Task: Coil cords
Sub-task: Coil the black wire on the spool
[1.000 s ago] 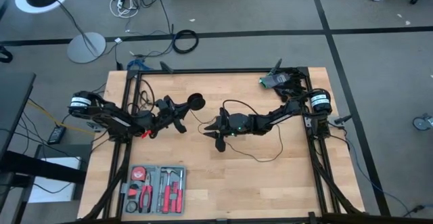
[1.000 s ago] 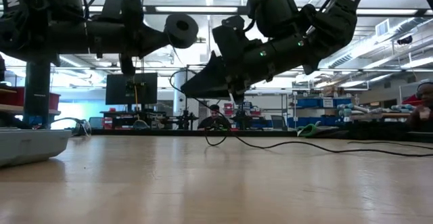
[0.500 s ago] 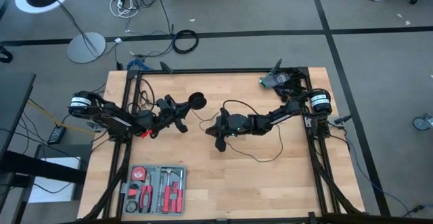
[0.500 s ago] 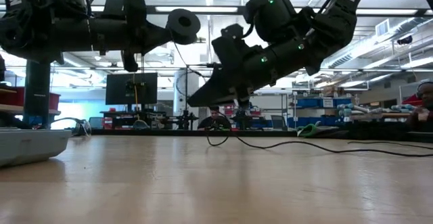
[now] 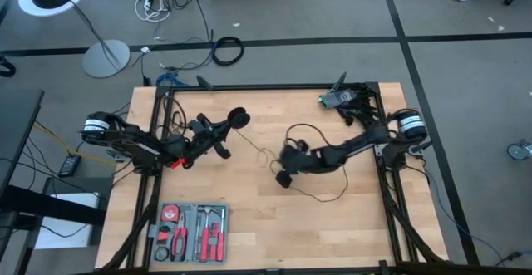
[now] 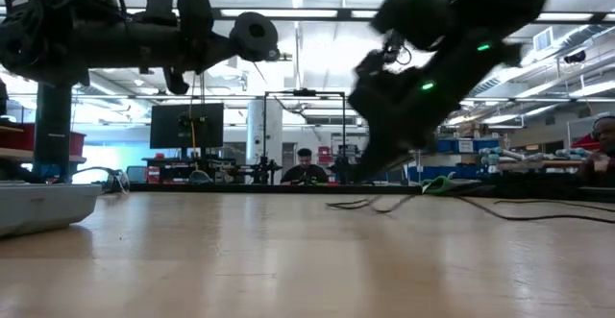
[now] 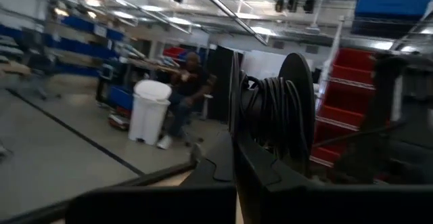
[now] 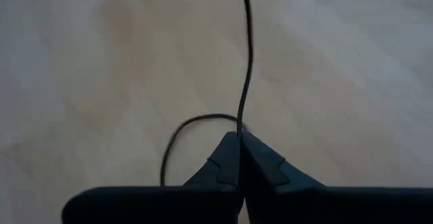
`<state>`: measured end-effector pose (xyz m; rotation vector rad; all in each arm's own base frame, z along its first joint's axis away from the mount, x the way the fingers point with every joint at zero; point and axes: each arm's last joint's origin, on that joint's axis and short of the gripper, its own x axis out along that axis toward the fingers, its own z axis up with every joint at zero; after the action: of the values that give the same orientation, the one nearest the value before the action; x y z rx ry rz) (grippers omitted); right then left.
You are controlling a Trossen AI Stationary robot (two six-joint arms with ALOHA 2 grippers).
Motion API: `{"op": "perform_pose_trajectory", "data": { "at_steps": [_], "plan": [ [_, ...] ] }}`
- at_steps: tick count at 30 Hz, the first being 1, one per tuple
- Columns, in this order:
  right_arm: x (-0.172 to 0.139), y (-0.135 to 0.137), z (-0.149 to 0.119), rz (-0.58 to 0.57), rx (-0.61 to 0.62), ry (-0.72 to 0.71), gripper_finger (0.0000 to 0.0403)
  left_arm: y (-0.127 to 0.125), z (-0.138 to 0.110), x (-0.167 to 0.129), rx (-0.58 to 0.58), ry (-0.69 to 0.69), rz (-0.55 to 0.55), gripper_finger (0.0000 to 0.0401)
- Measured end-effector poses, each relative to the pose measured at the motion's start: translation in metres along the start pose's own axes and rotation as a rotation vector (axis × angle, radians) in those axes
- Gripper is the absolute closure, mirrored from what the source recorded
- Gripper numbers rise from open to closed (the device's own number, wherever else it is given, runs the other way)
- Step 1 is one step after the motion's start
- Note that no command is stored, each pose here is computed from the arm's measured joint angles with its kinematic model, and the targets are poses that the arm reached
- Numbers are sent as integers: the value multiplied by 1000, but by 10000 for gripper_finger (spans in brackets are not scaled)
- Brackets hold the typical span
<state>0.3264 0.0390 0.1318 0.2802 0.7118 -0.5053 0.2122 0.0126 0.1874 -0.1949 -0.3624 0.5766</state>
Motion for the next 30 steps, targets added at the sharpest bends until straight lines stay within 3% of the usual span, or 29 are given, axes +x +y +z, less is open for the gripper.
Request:
{"op": "perform_pose_trajectory", "data": {
  "at_steps": [6, 14, 30],
  "plan": [
    [-46, -18, -32, -126, 123, -73, 401, 3, 16, 0, 20, -67, 23, 401],
    [-84, -56, -66, -159, 316, -148, 402, 4, 18, 0, 32, -57, 8, 401],
    [-116, -96, -71, -233, 365, -142, 400, 12, 10, -10, 27, -16, 3, 401]
  ]
}}
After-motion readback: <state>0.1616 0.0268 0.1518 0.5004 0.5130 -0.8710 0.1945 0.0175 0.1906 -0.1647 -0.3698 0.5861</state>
